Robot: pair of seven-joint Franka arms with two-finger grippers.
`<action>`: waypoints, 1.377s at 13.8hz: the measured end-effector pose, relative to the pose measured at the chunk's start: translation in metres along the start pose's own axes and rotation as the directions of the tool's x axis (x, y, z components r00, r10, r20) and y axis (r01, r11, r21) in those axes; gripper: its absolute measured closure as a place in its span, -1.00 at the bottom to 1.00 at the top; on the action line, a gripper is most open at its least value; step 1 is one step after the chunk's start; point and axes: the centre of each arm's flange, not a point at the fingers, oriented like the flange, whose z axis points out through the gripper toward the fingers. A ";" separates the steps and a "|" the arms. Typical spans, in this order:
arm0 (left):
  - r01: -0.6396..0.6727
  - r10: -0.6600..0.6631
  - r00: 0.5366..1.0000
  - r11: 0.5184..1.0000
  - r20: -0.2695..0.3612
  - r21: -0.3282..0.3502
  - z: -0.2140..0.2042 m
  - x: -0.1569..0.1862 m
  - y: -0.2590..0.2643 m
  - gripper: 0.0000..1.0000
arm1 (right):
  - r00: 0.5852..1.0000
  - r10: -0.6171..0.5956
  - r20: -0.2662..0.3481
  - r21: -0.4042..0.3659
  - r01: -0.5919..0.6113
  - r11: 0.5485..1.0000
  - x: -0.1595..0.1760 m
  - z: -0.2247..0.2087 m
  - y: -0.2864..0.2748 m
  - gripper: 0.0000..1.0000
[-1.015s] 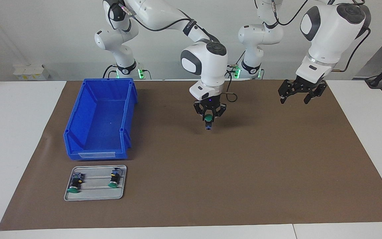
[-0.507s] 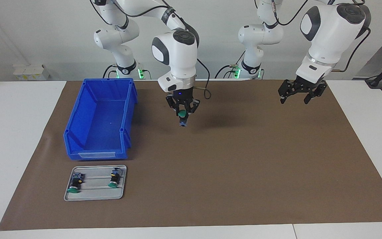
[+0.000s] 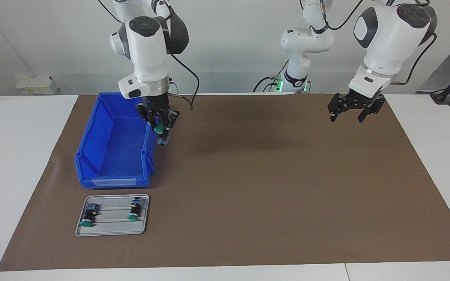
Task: Place and press button with both arms
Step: 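Carry the green block with the right gripper into the blue bin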
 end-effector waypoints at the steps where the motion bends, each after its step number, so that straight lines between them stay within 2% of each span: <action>1: 0.000 0.000 1.000 1.000 0.000 0.000 0.000 0.000 0.000 -1.00 | 1.000 -0.014 0.010 -0.008 0.014 1.000 0.009 0.006 0.019 0.18; 5: 0.000 0.000 1.000 1.000 0.000 0.000 0.000 0.000 0.000 -1.00 | 0.998 -0.045 0.050 -0.003 0.045 0.999 0.032 0.036 0.086 0.18; 8: 0.000 0.000 1.000 1.000 0.000 0.000 0.000 0.000 0.000 -1.00 | 0.998 -0.045 0.037 0.005 0.045 0.999 0.037 0.065 0.115 0.18; 14: 0.000 0.000 1.000 1.000 0.000 0.000 0.000 0.000 0.000 -1.00 | 0.998 -0.033 0.051 0.012 0.032 0.999 0.049 0.152 0.119 0.18; 19: 0.000 0.000 1.000 1.000 0.000 0.000 0.000 0.000 0.000 -1.00 | 0.997 -0.044 0.063 0.017 0.043 0.999 0.049 0.193 0.110 0.18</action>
